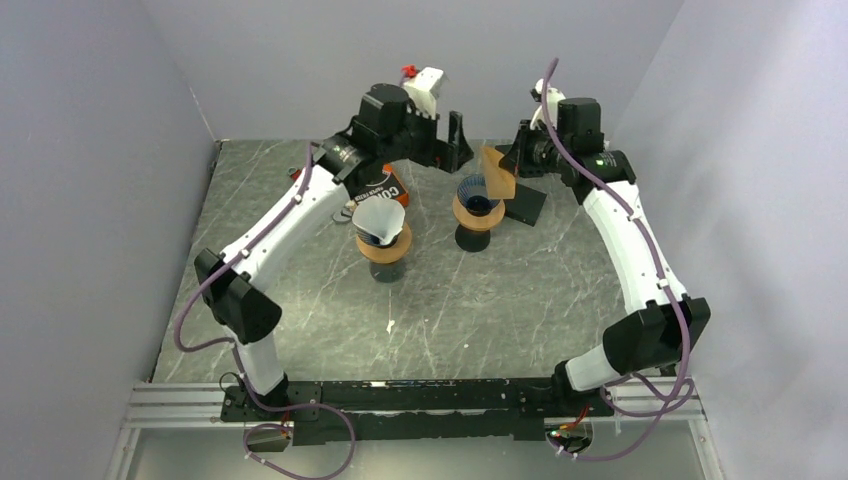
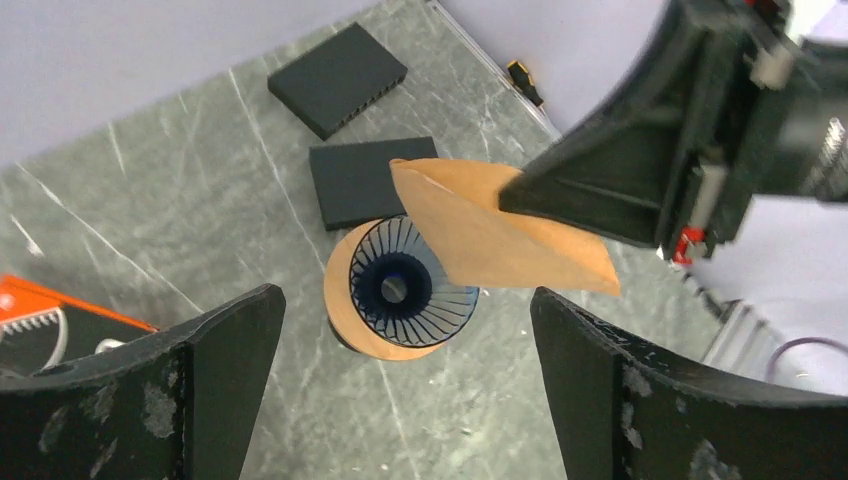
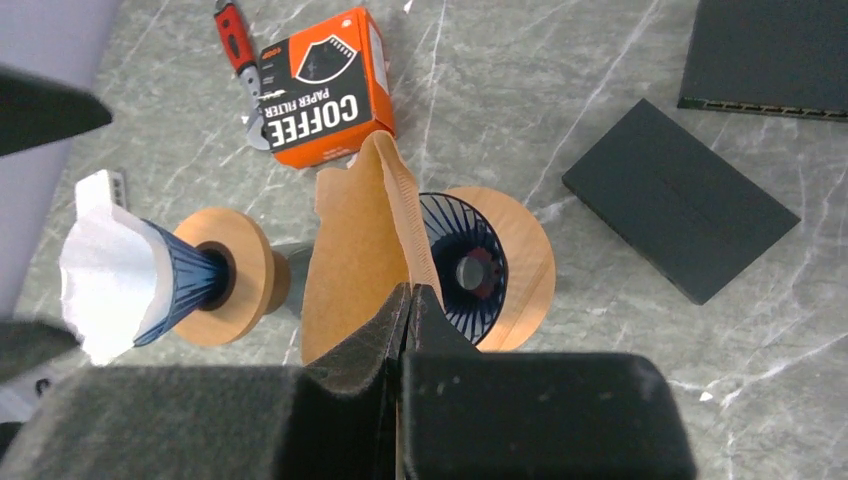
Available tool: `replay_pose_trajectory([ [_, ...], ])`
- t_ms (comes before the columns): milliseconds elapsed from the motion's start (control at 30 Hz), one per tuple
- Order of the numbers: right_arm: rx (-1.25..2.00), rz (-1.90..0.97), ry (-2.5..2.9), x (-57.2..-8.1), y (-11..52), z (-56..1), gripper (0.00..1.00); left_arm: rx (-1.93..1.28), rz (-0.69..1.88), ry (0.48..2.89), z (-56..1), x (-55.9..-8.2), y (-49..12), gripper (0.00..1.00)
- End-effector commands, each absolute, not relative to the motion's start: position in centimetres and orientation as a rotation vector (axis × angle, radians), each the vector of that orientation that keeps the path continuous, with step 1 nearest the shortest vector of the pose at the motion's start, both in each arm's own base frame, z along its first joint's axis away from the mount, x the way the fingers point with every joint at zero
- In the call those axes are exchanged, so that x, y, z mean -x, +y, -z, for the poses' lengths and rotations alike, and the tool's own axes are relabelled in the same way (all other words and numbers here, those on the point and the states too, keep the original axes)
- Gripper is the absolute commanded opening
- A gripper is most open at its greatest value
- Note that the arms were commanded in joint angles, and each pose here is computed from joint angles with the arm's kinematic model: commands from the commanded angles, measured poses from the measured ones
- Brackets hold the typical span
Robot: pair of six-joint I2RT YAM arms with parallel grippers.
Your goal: Place the coffee filter in the dripper
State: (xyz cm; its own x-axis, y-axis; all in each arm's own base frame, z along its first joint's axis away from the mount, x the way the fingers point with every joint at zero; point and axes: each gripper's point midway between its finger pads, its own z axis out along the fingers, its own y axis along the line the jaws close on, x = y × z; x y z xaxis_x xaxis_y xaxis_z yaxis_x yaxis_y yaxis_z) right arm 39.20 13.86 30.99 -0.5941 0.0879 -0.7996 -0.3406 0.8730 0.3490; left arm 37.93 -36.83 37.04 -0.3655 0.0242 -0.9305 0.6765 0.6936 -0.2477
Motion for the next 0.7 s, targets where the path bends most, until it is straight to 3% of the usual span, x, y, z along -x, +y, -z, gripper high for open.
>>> replay_pose_trajectory([
  [0, 0.190, -0.449, 2.028, -41.1, 13.5, -32.8, 0.00, -0.367, 1.041, 1.991, -36.8, -38.3, -36.1, 0.99],
  [500, 0.199, -0.312, 2.041, -41.6, 14.6, -28.0, 0.00, -0.239, 1.165, 2.164, -31.2, -39.8, -38.7, 0.99],
  [667, 0.195, -0.328, 2.053, -41.4, 14.9, -27.5, 0.00, -0.231, 1.142, 2.251, -28.5, -40.1, -39.5, 0.94],
])
